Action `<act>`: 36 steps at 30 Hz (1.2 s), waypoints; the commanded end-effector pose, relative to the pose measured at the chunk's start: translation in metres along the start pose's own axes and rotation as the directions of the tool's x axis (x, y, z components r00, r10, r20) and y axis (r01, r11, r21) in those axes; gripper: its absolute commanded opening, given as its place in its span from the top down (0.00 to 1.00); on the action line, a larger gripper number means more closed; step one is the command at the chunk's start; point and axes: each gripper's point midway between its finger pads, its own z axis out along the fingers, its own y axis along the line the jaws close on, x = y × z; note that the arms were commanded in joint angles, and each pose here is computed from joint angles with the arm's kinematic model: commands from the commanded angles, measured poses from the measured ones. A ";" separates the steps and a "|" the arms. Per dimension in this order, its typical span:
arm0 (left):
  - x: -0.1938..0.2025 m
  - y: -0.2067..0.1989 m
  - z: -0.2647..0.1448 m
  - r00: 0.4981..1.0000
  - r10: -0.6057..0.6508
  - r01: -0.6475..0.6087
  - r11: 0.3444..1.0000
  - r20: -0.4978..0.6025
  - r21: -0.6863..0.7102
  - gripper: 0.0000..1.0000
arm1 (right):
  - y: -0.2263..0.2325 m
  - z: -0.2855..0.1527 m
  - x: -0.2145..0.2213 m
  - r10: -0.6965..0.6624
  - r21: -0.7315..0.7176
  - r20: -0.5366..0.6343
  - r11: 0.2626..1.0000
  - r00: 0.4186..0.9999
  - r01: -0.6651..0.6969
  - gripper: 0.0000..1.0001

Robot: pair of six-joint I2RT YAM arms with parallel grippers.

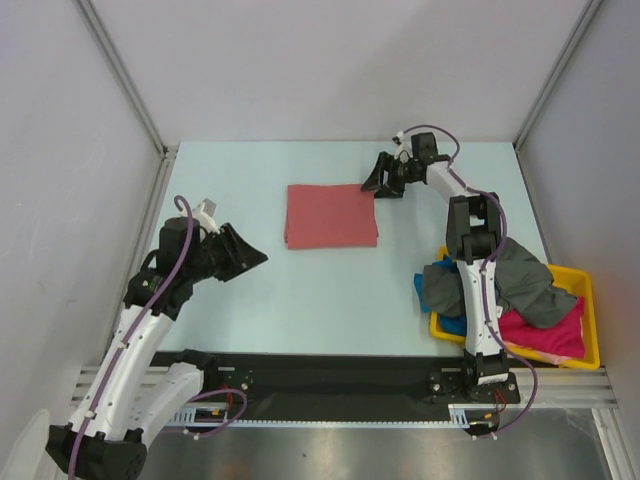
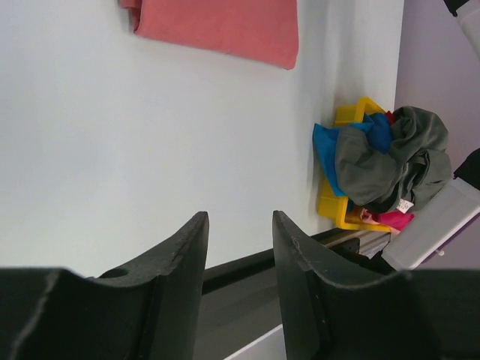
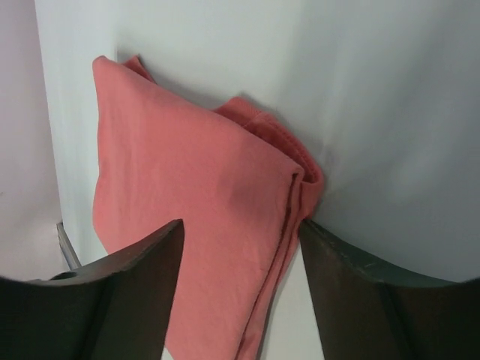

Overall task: Fold and stack the t-shirts
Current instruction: Neatly place the folded tshirt to the corner

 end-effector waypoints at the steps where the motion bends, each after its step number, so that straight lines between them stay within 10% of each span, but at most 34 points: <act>1: -0.002 -0.003 -0.006 1.000 -0.018 0.018 1.000 0.016 -0.002 0.55 | 0.002 0.009 0.021 0.047 0.057 -0.032 0.997 0.998 -0.045 0.33; 10: -0.006 -0.010 -0.006 1.000 -0.003 0.003 1.000 0.000 0.004 0.55 | -0.003 0.020 0.027 0.177 0.137 0.036 0.974 0.984 -0.180 0.56; 15: -0.002 -0.005 -0.011 1.000 0.009 -0.010 1.000 -0.022 -0.030 0.55 | -0.019 0.011 0.019 0.111 0.260 0.037 0.959 0.993 -0.117 1.00; 36: 0.068 0.053 0.020 0.910 0.278 -0.336 0.929 -0.308 -0.153 0.54 | -0.154 -0.199 -0.090 -0.436 0.760 -0.207 0.493 0.876 0.425 1.00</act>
